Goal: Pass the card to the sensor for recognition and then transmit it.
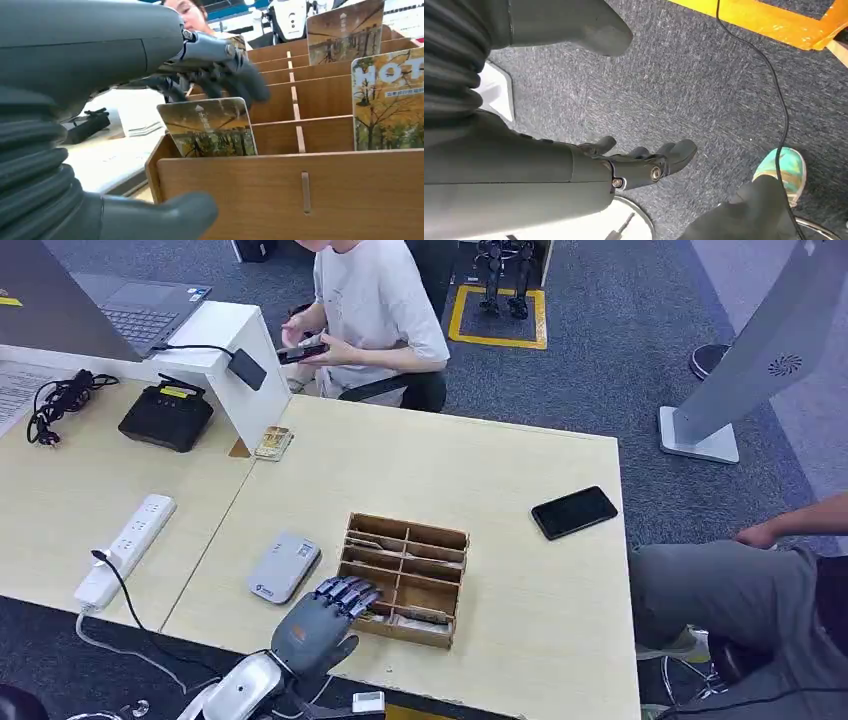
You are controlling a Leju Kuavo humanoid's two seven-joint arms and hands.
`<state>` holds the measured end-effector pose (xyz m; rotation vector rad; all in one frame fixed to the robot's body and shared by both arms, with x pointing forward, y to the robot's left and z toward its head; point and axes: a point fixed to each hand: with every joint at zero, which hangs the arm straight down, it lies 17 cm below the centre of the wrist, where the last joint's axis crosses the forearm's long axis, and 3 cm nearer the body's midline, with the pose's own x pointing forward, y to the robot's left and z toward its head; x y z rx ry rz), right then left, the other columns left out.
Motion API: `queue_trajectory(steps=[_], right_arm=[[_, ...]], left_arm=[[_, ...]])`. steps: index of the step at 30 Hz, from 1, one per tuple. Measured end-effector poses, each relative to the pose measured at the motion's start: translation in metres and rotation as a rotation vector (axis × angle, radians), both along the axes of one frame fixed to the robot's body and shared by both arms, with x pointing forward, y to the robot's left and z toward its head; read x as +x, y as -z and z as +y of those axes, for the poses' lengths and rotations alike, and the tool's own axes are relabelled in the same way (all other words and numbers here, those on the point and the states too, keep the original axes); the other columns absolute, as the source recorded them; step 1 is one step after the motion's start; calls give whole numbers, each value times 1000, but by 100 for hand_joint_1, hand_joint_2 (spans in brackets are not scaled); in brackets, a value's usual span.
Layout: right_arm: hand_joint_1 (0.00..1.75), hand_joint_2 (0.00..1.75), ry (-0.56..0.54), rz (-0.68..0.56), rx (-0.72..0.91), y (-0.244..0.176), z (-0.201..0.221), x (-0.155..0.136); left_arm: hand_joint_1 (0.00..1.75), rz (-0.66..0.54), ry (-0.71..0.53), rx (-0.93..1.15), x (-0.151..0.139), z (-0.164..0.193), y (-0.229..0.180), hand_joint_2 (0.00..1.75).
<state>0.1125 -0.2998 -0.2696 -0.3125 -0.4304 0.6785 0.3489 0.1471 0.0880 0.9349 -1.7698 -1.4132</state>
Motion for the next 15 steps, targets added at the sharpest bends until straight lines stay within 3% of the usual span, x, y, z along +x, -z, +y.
queue_trajectory(steps=[15], right_arm=[[0,175,11,-20,4,-2,-1,6]], left_arm=[[175,-6,0,-18,7,-1,-5,175]])
